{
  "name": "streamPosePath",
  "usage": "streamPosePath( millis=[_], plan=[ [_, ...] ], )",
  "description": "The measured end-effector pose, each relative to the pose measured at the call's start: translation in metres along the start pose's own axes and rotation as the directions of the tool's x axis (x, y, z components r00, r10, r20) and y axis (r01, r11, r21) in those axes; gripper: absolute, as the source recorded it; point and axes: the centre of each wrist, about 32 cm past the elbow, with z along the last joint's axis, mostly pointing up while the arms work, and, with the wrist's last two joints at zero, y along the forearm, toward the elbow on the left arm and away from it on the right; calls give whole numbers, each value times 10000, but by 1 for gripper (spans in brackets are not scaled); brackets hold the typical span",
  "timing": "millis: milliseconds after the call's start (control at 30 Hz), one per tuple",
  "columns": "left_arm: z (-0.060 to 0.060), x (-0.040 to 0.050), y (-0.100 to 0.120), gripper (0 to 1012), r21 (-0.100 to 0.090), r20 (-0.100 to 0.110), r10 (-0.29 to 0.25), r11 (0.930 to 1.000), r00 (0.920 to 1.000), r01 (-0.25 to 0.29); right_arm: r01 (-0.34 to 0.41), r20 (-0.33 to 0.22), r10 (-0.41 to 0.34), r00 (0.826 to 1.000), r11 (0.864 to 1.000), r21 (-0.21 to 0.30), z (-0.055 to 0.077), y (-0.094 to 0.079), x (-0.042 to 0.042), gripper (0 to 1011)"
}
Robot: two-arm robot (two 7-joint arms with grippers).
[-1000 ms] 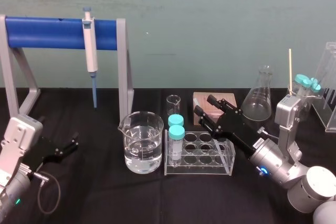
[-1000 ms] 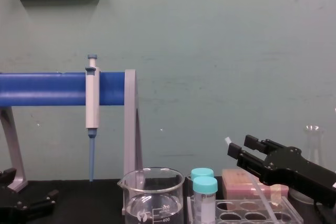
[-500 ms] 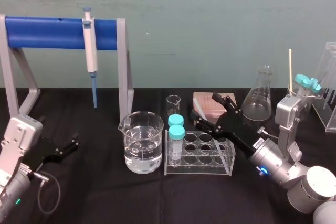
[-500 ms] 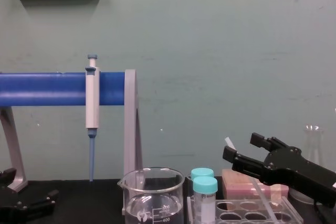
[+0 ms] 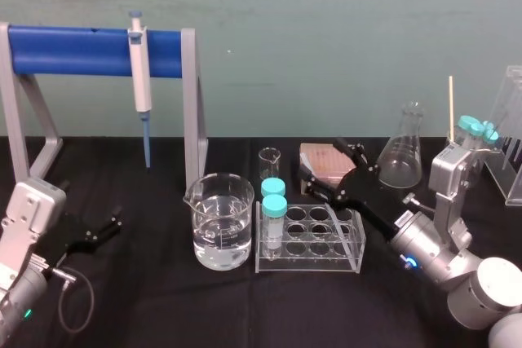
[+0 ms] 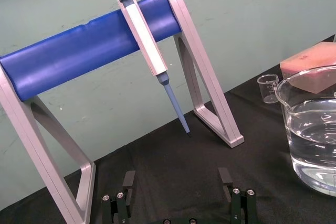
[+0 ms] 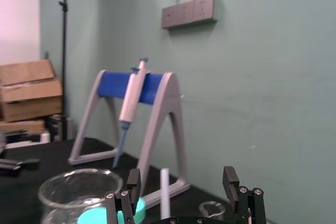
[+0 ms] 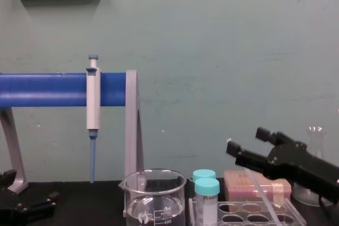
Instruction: Pick up the stirring rod with one hand, then place it down.
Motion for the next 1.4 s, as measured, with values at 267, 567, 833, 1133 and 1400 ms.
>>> streamPosePath(
  millis=[267,567,833,1133,1400],
  plan=[
    [0,0,0,1000,0,0,0,10000,10000,0,1038,1105,-1068,9881,9940,333,213,-19,-90,1002],
    [0,0,0,1000,0,0,1,10000,10000,-1,2411,880,-2364,9677,9693,-483,337,-149,-181,1002],
    [0,0,0,1000,0,0,1,10000,10000,-1,3390,517,-3351,9408,9269,-1613,343,-300,-230,1002],
    [0,0,0,1000,0,0,0,10000,10000,0,3565,162,-3644,9311,8997,-2518,306,-367,-257,1002],
    [0,0,0,1000,1,0,0,10000,10000,0,3554,117,-3647,9310,8992,-2553,301,-365,-256,1002]
  ],
)
